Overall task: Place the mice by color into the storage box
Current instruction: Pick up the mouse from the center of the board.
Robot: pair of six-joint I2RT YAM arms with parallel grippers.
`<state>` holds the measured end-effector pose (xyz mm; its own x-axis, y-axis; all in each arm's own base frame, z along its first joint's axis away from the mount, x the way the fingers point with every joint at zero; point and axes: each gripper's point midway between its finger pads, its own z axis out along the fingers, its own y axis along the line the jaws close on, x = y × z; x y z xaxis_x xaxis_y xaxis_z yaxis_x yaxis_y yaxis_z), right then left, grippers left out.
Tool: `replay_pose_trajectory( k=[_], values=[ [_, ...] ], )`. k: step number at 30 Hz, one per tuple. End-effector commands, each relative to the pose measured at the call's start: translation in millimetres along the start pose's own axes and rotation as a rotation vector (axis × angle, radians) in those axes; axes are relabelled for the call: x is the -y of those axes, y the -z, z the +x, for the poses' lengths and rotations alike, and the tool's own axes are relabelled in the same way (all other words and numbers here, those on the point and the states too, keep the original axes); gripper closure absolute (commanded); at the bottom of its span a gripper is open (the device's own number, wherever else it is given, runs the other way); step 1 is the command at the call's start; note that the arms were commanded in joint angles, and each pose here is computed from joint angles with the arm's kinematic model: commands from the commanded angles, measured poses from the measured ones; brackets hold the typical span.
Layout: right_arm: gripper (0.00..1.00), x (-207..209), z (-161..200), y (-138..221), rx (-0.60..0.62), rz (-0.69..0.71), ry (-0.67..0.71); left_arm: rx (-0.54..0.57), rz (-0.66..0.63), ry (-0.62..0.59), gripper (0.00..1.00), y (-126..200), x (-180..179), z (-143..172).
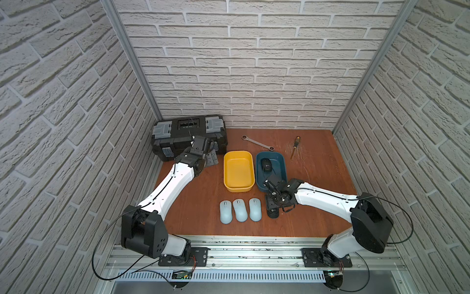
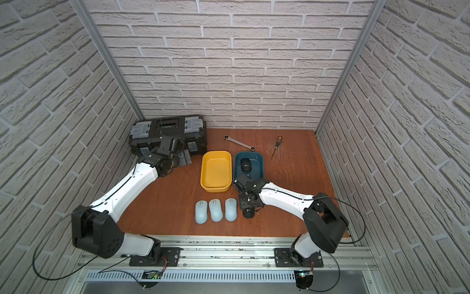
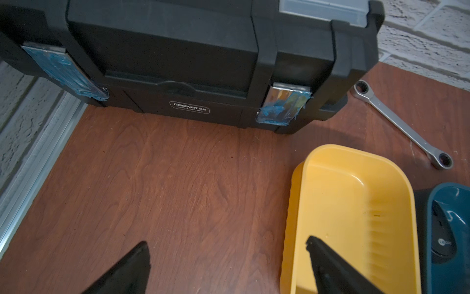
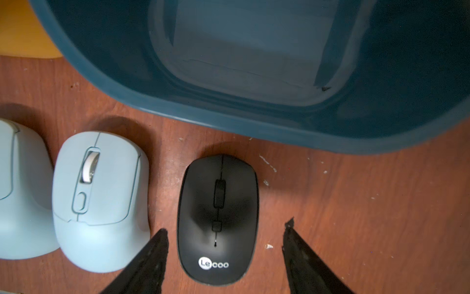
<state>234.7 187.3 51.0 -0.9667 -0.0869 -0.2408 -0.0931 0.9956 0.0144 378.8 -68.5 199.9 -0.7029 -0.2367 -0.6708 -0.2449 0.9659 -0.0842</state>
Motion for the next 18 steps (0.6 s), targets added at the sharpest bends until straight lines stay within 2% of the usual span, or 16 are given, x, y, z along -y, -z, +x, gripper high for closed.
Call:
replay_pose_trajectory(
  k=[1,2,3,4,18],
  values=[
    [0.28,-6.2,0.9,-6.0,0.002,-0.012,-0.012,0.05,0.001,0.002,0.02,10.5,-0.3,-12.0],
    [0.28,-6.0,1.4,-6.9,0.0,-0.006,-0.01,0.05,-0.001,0.001,0.02,10.3,-0.4,-12.1],
    [0.22,-4.7,1.9,-8.5,-0.003,0.004,-0.01,0.049,-0.001,0.0,0.02,9.9,-0.4,-12.1],
    [0.2,-3.9,2.3,-9.9,-0.004,0.009,-0.011,0.048,-0.002,0.0,0.02,9.7,-0.4,-12.2],
    [0.21,4.2,15.4,-31.8,-0.043,0.051,-0.035,0.045,-0.015,0.0,0.02,12.8,-7.8,-6.6]
  ],
)
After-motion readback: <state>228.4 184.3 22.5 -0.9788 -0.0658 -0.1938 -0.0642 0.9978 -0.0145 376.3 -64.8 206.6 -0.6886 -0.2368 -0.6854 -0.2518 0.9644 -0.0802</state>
